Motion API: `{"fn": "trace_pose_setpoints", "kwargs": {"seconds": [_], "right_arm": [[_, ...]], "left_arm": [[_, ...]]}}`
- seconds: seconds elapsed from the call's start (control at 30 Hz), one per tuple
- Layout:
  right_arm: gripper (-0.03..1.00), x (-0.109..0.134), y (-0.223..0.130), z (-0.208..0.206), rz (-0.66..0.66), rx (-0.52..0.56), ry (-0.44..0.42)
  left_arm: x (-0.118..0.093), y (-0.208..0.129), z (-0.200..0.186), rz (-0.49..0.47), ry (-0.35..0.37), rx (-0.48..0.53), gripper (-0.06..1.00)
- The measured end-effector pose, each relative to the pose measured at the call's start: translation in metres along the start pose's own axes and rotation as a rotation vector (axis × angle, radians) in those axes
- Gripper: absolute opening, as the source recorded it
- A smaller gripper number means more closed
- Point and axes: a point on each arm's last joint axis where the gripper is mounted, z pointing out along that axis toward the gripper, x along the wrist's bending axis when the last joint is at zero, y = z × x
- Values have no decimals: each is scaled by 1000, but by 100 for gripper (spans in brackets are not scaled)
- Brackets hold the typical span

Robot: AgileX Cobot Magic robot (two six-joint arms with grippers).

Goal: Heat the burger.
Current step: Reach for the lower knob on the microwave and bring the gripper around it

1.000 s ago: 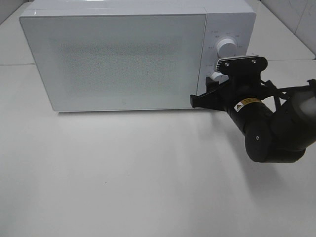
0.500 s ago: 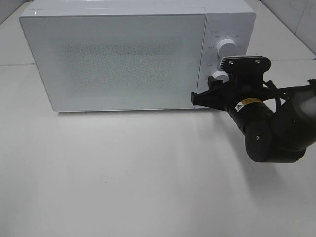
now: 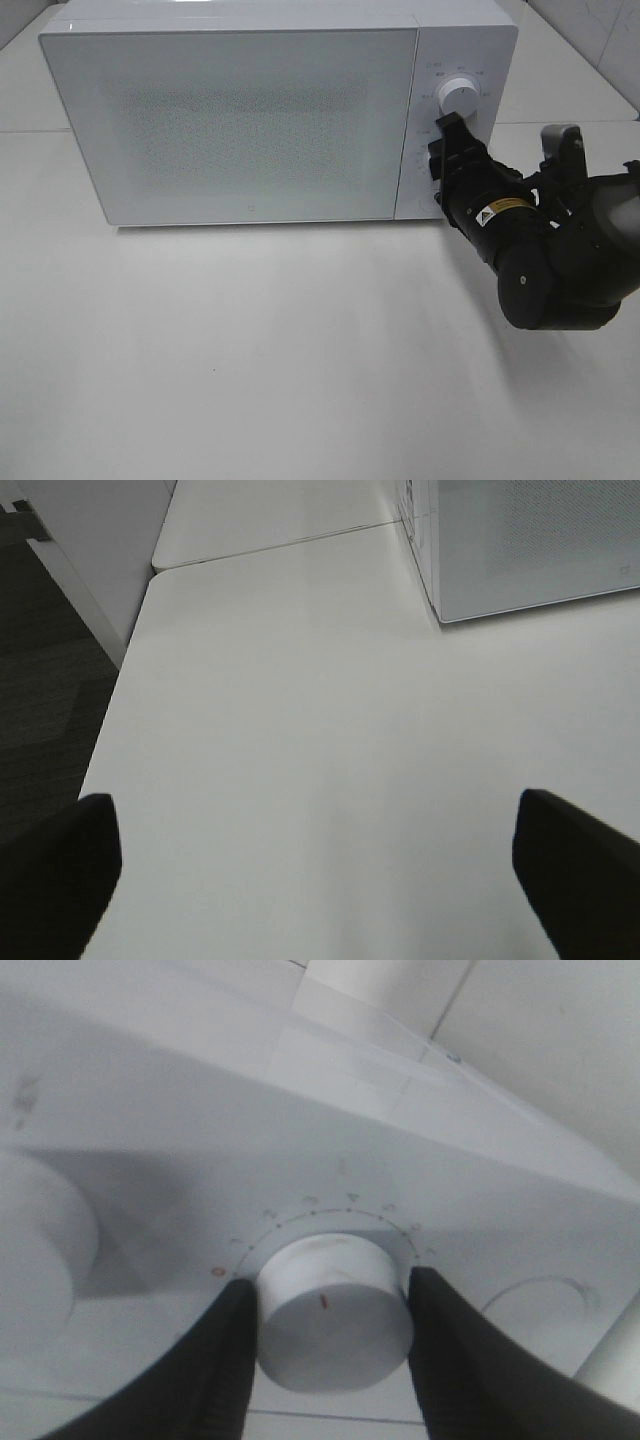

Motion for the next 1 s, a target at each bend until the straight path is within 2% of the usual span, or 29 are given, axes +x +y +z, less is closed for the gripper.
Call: {"fn": "trace_pose_setpoints", "kwargs": {"seconds": [0.03,0.07,0.1,0.13,0.17,0.33,1.0], "right_arm": [[46,0,0,0,100,-1,2],[46,0,0,0,255,-1,3],[46,0,0,0,255,-1,3],[46,0,0,0,337,-1,3],[46,0,0,0,363,-1,3],[46,0,0,0,398,-1,4],[47,0,0,0,389,-1,4]], "left_arm": [[0,0,0,0,0,0,99],[0,0,0,0,0,0,99],[0,0,0,0,0,0,99],[0,0,0,0,0,0,99],[0,0,0,0,0,0,99],[0,0,0,0,0,0,99],[0,0,0,0,0,0,99]]}}
